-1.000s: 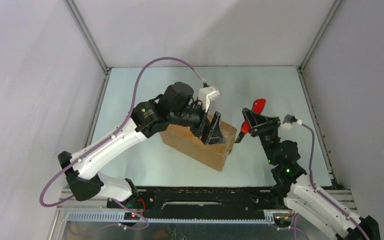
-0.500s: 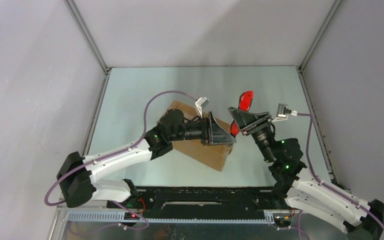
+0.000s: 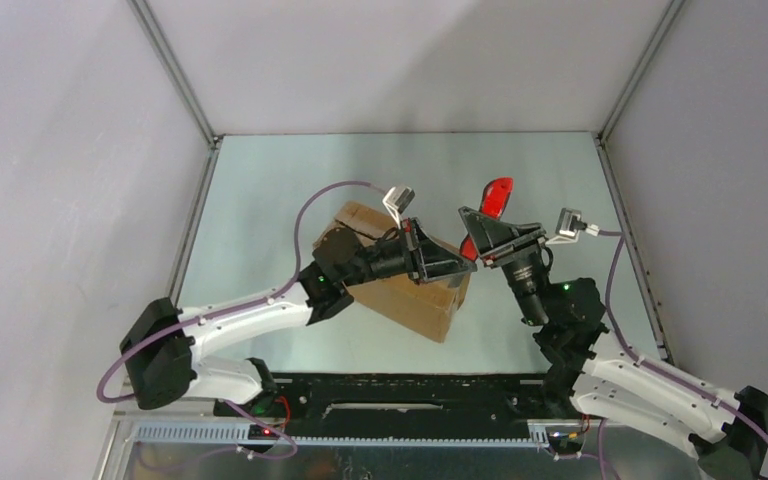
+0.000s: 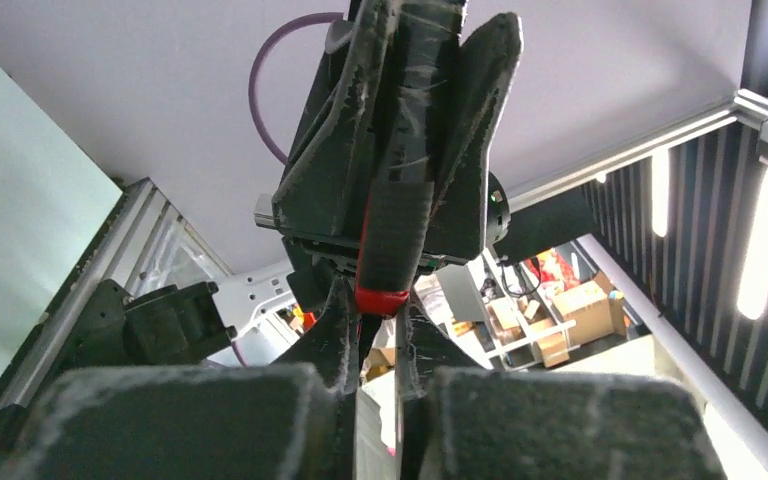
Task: Unpack the express box
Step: Adjust the knife.
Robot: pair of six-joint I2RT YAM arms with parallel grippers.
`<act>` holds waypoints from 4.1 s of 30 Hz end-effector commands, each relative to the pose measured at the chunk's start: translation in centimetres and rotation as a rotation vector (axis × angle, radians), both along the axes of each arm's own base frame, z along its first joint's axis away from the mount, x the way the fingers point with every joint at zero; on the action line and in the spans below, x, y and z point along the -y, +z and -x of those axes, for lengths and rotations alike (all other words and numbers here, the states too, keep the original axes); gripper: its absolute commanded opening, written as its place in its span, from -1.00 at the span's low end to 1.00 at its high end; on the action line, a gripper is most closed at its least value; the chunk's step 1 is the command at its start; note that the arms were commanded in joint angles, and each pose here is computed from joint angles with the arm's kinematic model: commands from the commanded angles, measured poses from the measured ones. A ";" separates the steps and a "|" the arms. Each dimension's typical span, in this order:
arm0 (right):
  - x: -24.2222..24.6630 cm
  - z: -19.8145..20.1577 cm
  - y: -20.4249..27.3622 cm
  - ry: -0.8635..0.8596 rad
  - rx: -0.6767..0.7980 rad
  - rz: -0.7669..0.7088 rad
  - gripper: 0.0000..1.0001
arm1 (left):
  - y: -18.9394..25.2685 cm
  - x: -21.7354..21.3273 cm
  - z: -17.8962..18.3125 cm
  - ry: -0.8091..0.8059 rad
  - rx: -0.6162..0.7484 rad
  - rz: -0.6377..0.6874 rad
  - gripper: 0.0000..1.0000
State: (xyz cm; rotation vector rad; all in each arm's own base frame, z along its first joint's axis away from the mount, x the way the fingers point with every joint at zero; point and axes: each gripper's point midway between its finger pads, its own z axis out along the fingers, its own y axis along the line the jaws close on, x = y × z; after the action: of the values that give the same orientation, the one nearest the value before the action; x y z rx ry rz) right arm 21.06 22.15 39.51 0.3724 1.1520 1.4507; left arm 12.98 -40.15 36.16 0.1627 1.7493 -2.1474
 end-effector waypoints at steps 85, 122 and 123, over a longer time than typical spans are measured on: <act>-0.6 1.6 -5.5 0.127 -0.445 0.332 -0.18 | -1.4 -4.8 -4.2 0.892 2.450 -1.070 -1.00; 7.8 0.6 -8.9 -0.055 -0.502 0.205 -1.00 | -3.7 -8.1 -2.9 0.478 1.770 -0.995 0.99; 8.1 0.9 -9.0 -0.050 -0.499 0.203 -1.00 | -3.9 -8.3 -2.2 0.398 1.693 -0.963 0.99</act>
State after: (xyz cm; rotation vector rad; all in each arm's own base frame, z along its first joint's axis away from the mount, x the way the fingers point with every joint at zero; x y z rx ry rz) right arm 21.28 15.19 28.80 0.6376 1.7318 1.1364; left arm 17.51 -33.43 31.08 1.2840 0.9033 0.2037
